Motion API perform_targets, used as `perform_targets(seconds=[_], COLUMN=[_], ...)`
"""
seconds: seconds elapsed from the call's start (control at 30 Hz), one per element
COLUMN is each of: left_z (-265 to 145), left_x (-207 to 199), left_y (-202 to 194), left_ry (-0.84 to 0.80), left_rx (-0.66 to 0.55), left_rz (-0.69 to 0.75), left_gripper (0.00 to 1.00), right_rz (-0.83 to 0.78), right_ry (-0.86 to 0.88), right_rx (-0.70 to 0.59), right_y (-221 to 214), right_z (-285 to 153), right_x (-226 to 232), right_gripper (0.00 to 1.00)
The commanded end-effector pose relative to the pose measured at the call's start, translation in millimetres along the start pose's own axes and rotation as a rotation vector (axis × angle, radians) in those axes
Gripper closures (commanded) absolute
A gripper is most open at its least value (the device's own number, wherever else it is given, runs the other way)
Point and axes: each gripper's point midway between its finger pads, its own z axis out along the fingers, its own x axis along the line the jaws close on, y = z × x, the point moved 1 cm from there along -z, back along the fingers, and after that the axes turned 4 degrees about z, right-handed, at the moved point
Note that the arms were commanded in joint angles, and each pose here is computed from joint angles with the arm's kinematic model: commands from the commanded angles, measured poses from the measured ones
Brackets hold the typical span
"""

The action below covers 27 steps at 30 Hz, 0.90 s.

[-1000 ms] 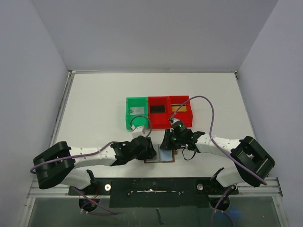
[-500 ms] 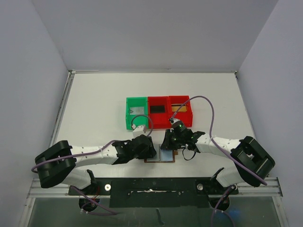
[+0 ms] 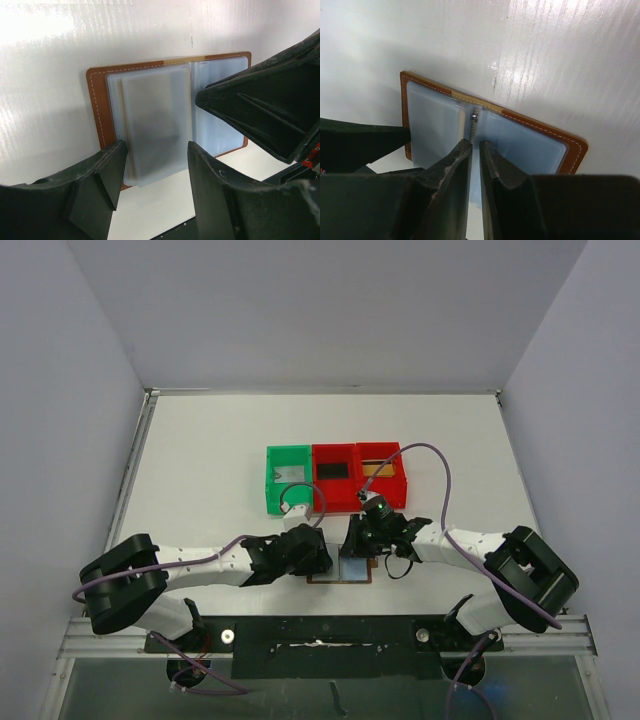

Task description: Take the credit cards out of the card holder

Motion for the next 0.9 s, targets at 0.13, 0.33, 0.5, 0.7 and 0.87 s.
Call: perform_targets(seconds=[0.13, 0.33, 0.5, 0.7, 0.87], left_z=[-8, -14, -14, -12, -11], left_x=[-20, -18, -20, -21, -21], left_y=[22, 28, 27, 25, 24], left_ry=[-0.015, -0.006, -0.04, -0.041, -0.041], left_rx=[-0.05, -0.072, -0.076, -0.072, -0.068], left_rz=[0.006, 0.003, -0.005, -0.009, -0.009], left_gripper=[0.5, 0.5, 0.5, 0.5, 0.5], right_rz=[-0.018, -0.036, -0.051, -0.056, -0.051], right_ry=[0.014, 0.032, 0.085, 0.11, 0.081], right_rx=[-0.035, -0.082, -0.076, -0.047, -0.024], right_y=[10, 22, 23, 18, 13], right_z=[-1, -13, -14, -5, 4], right_x=[8, 18, 30, 34, 26], right_gripper=[0.85, 0.83, 0.81, 0.7, 0.7])
